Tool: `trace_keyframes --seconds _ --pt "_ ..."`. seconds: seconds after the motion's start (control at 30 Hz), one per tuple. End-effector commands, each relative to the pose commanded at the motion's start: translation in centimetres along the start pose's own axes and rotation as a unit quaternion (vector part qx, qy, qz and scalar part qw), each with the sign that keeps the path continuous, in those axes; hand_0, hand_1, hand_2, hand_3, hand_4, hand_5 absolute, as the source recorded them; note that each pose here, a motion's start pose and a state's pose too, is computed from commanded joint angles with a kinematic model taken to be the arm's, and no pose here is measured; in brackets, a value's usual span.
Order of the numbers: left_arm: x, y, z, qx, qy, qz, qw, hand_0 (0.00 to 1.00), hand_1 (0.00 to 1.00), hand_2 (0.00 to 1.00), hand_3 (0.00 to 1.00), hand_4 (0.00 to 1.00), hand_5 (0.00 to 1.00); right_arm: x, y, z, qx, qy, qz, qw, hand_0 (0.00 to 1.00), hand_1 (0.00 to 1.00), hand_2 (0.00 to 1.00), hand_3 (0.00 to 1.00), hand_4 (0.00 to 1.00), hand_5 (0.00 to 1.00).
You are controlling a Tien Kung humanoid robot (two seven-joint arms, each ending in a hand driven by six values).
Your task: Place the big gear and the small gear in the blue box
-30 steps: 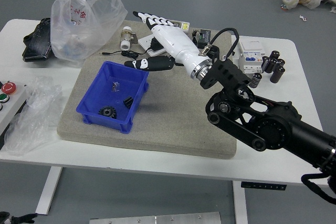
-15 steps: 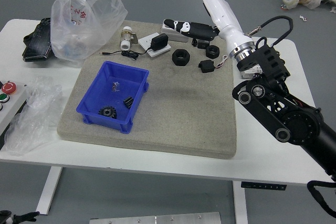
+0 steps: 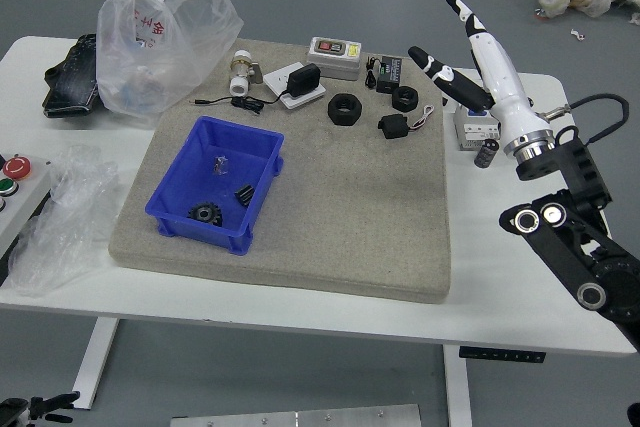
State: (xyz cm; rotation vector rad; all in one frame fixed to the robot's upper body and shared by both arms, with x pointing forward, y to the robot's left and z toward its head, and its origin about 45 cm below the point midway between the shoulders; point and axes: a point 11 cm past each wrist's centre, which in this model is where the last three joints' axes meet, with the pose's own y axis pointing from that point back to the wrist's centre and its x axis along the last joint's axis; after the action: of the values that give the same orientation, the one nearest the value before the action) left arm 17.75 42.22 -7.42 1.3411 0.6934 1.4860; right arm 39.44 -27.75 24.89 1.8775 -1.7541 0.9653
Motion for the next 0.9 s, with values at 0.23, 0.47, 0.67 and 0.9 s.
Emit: trace_keyframes --seconds 0.23,0.47,0.67,0.9 --pt "0.5 0.0 0.4 -0.011 -0.008 0.008 1.0 0.67 0.682 0.664 0.611 0.702 0.49 -2.0 5.1 5.9 -0.085 0.002 -0.03 0.996 0.998 0.949 0.998 0.998 0.998 0.927" --pt "1.6 0.0 0.6 -0.007 -0.019 0.014 1.0 0.666 0.667 0.654 0.609 0.699 0.483 -3.5 6.7 7.2 -0.108 0.004 -0.049 0.993 0.998 0.937 0.997 0.998 0.998 0.919" --pt "2.0 0.0 0.8 -0.008 -0.027 0.014 0.999 0.661 0.657 0.642 0.608 0.697 0.48 -4.4 6.3 6.6 -0.104 0.012 -0.059 0.993 0.998 0.934 0.989 0.998 0.998 0.924" --pt "2.3 0.0 0.4 -0.002 -0.035 0.013 0.999 0.658 0.652 0.637 0.607 0.698 0.483 -4.9 6.4 6.5 -0.105 0.012 -0.064 0.992 0.998 0.942 0.987 0.998 0.998 0.924"
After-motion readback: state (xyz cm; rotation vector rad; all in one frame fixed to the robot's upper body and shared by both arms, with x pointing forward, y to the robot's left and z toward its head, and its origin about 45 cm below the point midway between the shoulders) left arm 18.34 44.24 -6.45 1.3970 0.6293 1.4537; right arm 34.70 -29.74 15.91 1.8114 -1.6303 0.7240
